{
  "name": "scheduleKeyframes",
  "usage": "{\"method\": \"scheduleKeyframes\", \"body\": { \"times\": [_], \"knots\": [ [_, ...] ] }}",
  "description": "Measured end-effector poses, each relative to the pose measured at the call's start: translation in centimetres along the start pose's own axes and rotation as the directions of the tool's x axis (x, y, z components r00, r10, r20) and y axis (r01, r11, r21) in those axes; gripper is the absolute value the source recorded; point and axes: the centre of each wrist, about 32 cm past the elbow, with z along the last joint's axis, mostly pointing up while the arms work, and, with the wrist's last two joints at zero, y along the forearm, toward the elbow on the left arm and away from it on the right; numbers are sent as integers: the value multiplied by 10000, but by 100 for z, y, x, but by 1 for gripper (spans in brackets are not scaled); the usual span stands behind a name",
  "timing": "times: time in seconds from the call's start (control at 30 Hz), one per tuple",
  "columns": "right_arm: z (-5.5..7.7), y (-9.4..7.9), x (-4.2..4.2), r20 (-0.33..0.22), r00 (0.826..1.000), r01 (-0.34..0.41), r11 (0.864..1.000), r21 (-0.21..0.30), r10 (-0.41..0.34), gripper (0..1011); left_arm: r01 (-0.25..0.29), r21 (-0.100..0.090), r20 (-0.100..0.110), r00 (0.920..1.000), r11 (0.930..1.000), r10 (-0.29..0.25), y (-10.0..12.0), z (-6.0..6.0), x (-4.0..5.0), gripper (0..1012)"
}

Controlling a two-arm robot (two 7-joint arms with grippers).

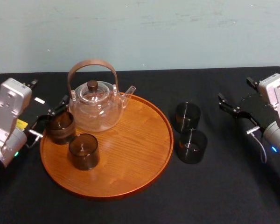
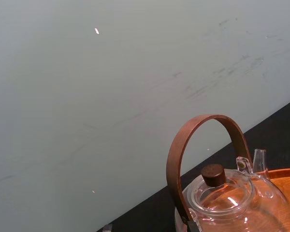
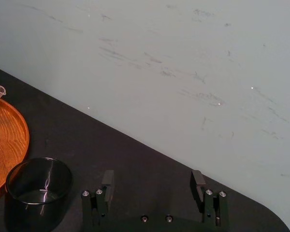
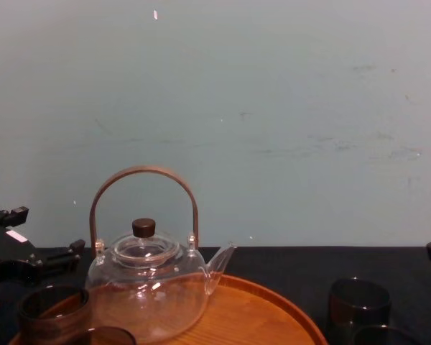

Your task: Pick up the glass from the table and place it on the tray.

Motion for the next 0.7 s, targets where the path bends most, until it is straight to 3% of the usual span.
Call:
{"method": "scheduleKeyframes", "body": {
  "times": [0.23,0.4,0.7],
  "knots": [
    [9,-65,21,-256,9995,-179,9998,64,180,1002,1,0,0,10000,10000,-1,0,0,0,1001],
    [79,-237,-8,-632,9950,-782,9969,-54,777,1002,1,0,0,10000,10000,-1,0,0,0,1001],
    [152,-567,-82,-761,9840,-1615,9869,-28,1608,1002,1,0,0,10000,10000,-1,0,0,0,1001]
  ]
}}
